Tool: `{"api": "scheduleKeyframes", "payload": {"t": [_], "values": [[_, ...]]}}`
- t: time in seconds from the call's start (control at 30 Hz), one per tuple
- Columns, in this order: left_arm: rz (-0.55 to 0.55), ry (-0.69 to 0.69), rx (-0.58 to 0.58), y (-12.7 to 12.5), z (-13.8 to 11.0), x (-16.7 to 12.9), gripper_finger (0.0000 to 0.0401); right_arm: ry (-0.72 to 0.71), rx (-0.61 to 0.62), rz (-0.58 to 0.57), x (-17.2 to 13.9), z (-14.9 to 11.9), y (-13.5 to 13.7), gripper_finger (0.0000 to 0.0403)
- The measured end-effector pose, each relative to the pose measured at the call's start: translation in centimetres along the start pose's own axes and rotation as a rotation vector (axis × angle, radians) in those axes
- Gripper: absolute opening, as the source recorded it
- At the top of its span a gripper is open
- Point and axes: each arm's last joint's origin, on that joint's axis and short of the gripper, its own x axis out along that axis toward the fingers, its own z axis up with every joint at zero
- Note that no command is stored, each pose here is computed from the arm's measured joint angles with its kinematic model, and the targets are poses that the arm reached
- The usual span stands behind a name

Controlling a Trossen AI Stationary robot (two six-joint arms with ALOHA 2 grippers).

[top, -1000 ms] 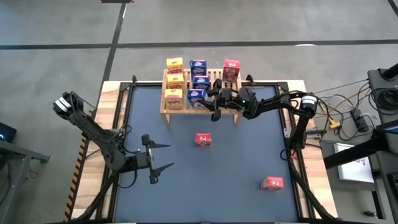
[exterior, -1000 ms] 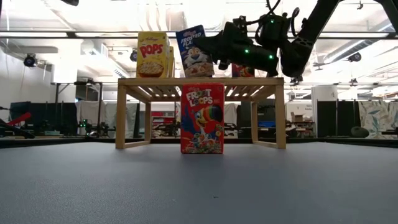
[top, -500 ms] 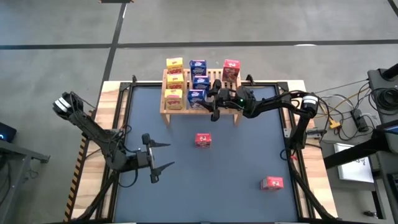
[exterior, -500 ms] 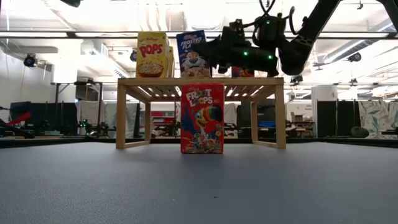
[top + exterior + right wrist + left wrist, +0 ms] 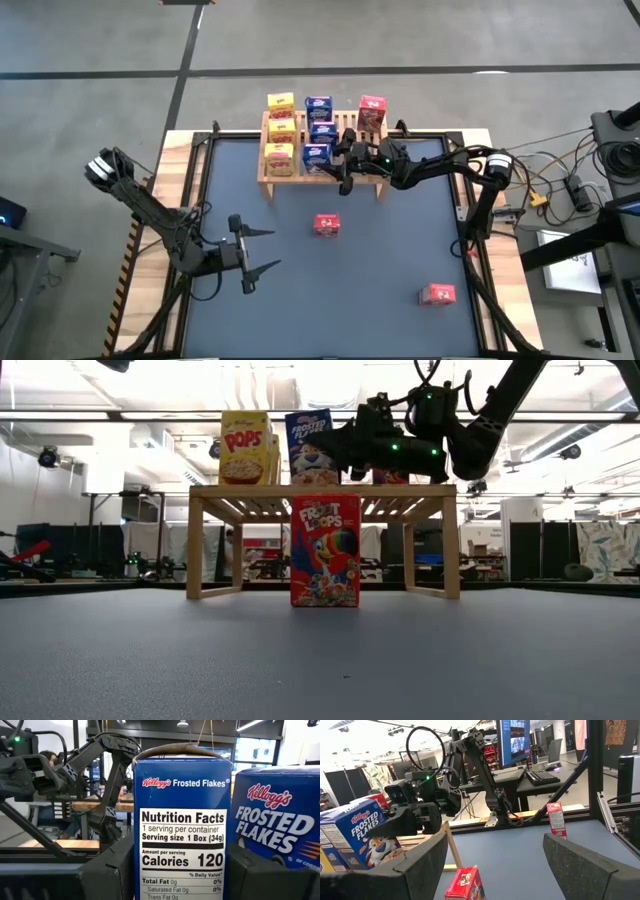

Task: Stack cereal on shelf
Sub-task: Put the blue cereal box on the shelf aligned with the other blue cereal box

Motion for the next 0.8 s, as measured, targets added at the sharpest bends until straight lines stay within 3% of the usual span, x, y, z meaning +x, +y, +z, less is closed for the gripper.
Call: {"api": "scheduleKeyframes", "payload": {"t": [0.8], "values": [[-0.005,-0.002,0.0,0.02,0.0,0.05,0.0311,0.066,0.029,0.022,-0.32,0.81,0.15,0.018]]}}
